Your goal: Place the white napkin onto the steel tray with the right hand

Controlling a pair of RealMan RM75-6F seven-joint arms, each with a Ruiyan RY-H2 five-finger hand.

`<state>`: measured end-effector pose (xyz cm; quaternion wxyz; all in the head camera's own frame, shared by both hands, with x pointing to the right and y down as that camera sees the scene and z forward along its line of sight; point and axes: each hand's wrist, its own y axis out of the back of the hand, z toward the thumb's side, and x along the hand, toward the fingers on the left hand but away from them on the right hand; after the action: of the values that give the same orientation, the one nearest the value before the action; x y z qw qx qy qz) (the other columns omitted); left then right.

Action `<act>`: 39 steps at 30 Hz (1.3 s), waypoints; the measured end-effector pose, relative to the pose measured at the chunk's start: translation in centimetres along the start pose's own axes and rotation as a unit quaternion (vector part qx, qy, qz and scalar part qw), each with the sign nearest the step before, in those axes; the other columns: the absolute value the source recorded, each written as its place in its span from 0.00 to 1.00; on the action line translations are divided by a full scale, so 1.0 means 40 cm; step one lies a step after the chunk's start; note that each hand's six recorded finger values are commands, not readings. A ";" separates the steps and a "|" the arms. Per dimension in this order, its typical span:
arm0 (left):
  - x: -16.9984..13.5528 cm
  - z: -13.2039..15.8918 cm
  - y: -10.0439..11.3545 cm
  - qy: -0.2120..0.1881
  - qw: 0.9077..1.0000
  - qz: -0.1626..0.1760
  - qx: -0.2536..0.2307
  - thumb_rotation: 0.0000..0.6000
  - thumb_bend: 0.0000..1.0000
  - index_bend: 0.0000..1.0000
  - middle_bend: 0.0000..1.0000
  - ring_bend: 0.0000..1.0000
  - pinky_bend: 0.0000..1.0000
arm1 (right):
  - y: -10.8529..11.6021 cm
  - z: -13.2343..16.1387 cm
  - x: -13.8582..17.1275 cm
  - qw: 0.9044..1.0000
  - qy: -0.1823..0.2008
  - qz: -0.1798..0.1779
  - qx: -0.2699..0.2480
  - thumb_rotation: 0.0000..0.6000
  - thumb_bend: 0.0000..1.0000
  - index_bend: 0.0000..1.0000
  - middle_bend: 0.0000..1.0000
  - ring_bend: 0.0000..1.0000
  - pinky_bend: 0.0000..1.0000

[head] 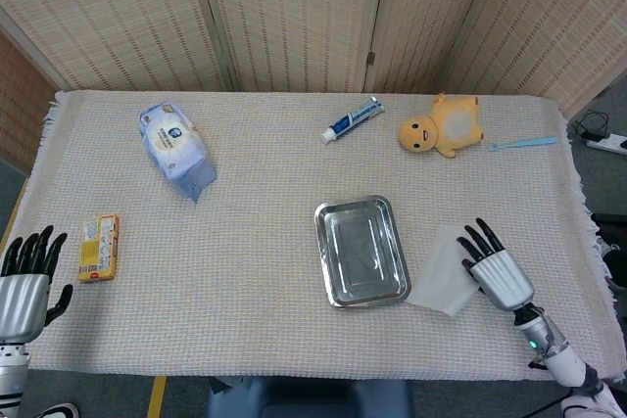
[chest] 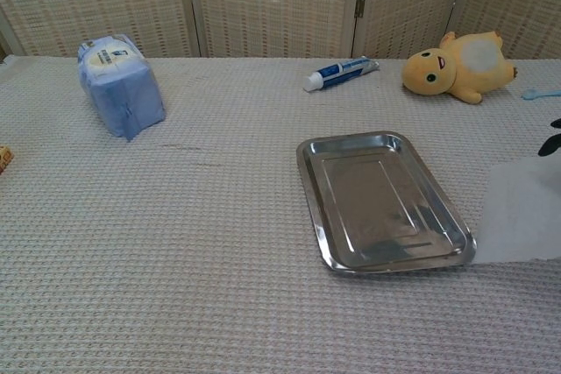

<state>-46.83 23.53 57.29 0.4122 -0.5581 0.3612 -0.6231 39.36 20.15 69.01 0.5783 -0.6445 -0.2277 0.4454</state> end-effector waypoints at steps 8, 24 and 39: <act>-0.004 0.001 0.010 -0.003 1.000 0.004 -0.008 1.00 0.53 0.00 0.00 0.00 0.00 | 0.084 -0.018 -0.027 0.996 -0.010 -0.084 0.000 1.00 0.45 0.81 0.32 0.16 0.00; 0.012 -0.014 0.004 0.007 1.000 0.001 -0.009 1.00 0.53 0.00 0.00 0.00 0.00 | 0.115 0.124 -0.211 0.985 0.131 -0.112 -0.008 1.00 0.45 0.81 0.32 0.16 0.00; 0.035 -0.023 -0.019 0.020 1.000 -0.010 0.000 1.00 0.53 0.00 0.00 0.00 0.00 | 0.055 0.173 -0.291 0.978 0.204 -0.031 0.026 1.00 0.45 0.81 0.32 0.18 0.00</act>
<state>-47.90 22.55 58.44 0.3983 -0.5491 0.3640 -0.6382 27.27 13.98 70.98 0.6426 -0.6993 -0.1127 0.2923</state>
